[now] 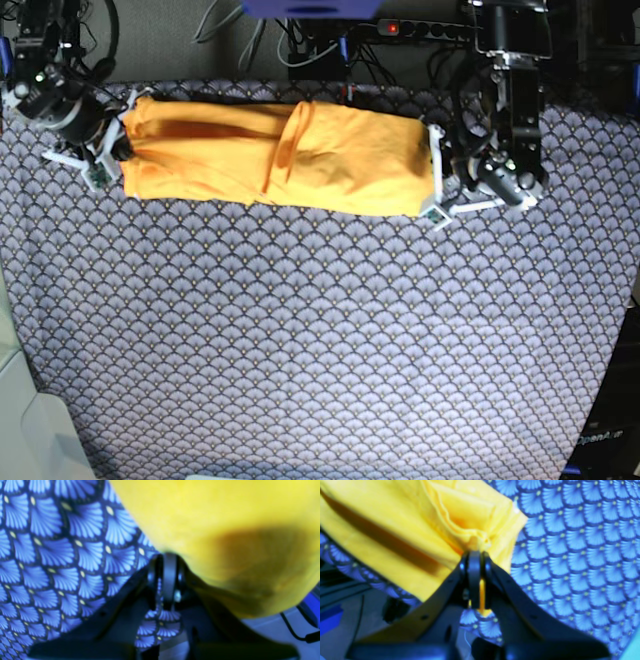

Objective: Fold the T-shirt properly
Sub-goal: 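Open the left gripper and move it to the folded strip end, then grasp the strip ends with both grippers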

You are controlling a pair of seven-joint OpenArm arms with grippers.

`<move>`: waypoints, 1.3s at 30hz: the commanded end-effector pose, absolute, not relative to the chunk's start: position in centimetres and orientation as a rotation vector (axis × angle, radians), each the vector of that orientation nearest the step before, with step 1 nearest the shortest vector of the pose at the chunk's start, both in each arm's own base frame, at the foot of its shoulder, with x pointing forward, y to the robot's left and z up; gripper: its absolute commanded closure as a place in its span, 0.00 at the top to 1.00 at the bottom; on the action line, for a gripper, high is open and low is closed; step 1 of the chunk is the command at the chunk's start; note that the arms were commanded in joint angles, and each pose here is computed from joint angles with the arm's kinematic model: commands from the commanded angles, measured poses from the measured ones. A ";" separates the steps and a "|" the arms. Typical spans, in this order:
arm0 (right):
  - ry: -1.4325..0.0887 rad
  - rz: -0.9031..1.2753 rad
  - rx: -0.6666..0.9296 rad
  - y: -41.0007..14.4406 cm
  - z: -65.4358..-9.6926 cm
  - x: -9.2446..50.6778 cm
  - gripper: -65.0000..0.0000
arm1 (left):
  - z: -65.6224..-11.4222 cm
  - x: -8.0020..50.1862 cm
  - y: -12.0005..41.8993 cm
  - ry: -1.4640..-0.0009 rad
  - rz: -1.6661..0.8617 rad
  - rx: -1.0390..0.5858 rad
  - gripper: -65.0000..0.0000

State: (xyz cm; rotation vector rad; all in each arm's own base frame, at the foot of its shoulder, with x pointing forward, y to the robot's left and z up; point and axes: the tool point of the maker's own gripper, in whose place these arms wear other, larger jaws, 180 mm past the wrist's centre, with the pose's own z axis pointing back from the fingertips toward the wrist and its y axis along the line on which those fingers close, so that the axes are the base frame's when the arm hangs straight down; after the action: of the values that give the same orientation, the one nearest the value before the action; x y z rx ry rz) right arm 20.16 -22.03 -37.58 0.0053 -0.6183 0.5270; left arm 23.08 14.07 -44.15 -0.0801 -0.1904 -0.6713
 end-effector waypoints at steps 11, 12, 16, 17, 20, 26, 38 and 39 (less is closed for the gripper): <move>-0.627 0.491 -0.067 -24.4 -36.2 21.1 0.00 | -45.2 22.0 14.1 -0.152 -0.667 -0.086 0.06; -0.624 0.493 -0.063 -24.3 -36.3 21.0 0.00 | -45.2 22.0 14.1 -0.152 -0.667 -0.086 0.06; -0.625 0.487 -0.051 -23.9 -36.5 20.9 0.00 | -45.2 22.0 14.1 -0.152 -0.667 -0.086 0.06; -0.623 0.484 -0.050 -23.8 -36.5 20.9 0.01 | -45.2 22.0 14.1 -0.152 -0.667 -0.086 0.06; -0.624 0.483 -0.049 -23.8 -36.6 20.9 0.14 | -45.2 22.0 14.1 -0.152 -0.667 -0.086 0.06; -0.602 0.514 -0.029 -23.0 -37.1 20.4 0.58 | -45.2 22.0 14.1 -0.152 -0.667 -0.086 0.06; -0.633 0.460 -0.056 -24.2 -36.3 21.0 0.71 | -45.2 21.9 14.4 -0.150 -0.660 -0.083 0.06; -0.622 0.459 -0.059 -24.3 -36.4 20.9 0.71 | -45.2 21.9 14.4 -0.150 -0.660 -0.083 0.06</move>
State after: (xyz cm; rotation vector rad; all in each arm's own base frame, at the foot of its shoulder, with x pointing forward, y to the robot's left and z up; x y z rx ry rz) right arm 20.44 -23.95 -37.21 -0.0429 -0.5976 0.4526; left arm 23.20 14.12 -44.12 -0.0866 -0.2040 -0.6616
